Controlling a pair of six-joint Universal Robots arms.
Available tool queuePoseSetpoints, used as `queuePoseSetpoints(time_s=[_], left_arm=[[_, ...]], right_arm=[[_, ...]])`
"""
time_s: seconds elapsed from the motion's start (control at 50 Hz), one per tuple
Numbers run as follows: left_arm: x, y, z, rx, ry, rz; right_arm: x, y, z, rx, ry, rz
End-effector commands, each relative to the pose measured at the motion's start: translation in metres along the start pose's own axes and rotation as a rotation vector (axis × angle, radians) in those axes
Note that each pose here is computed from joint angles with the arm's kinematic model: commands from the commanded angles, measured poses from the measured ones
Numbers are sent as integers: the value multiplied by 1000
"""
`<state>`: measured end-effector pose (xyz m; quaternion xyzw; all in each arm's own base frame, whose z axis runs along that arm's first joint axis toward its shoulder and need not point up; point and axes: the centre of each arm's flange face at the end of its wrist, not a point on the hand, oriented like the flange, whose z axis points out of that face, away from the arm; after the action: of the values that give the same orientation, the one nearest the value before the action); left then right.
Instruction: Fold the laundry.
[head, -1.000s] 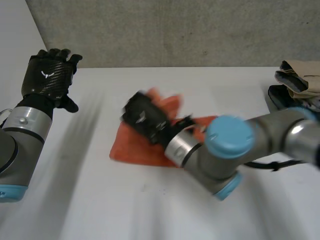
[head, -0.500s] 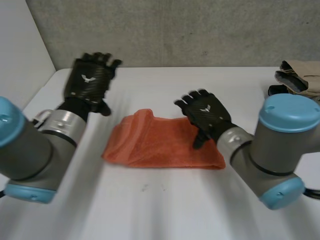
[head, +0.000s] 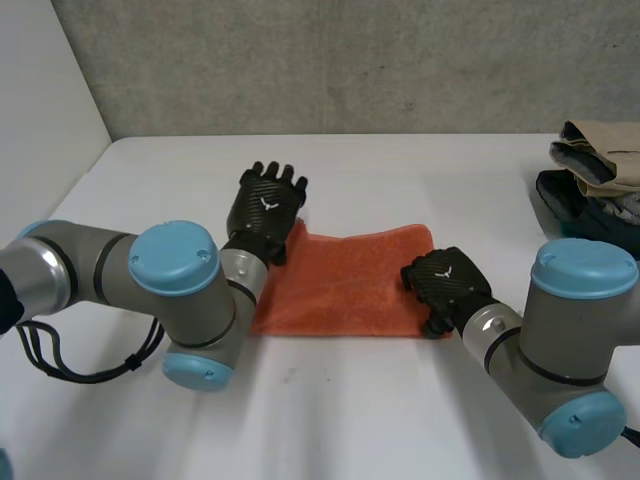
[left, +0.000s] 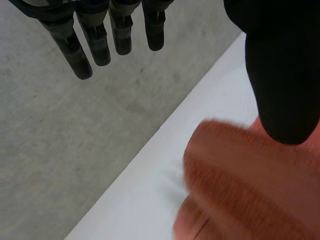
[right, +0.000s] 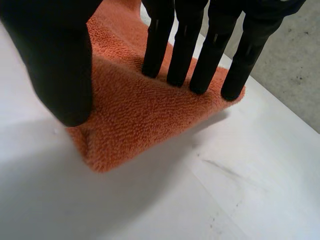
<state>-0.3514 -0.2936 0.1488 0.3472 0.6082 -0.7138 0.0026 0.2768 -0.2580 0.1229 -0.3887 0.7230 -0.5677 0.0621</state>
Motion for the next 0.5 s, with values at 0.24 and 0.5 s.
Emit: queuePoseSetpoints(time_s=[0.24, 0.5], left_arm=[[-41, 13, -22, -127, -91, 50], [-80, -37, -61, -36, -162, -108]], right_arm=[[19, 3, -13, -49, 114, -48], [73, -29, -30, 8, 276, -374]])
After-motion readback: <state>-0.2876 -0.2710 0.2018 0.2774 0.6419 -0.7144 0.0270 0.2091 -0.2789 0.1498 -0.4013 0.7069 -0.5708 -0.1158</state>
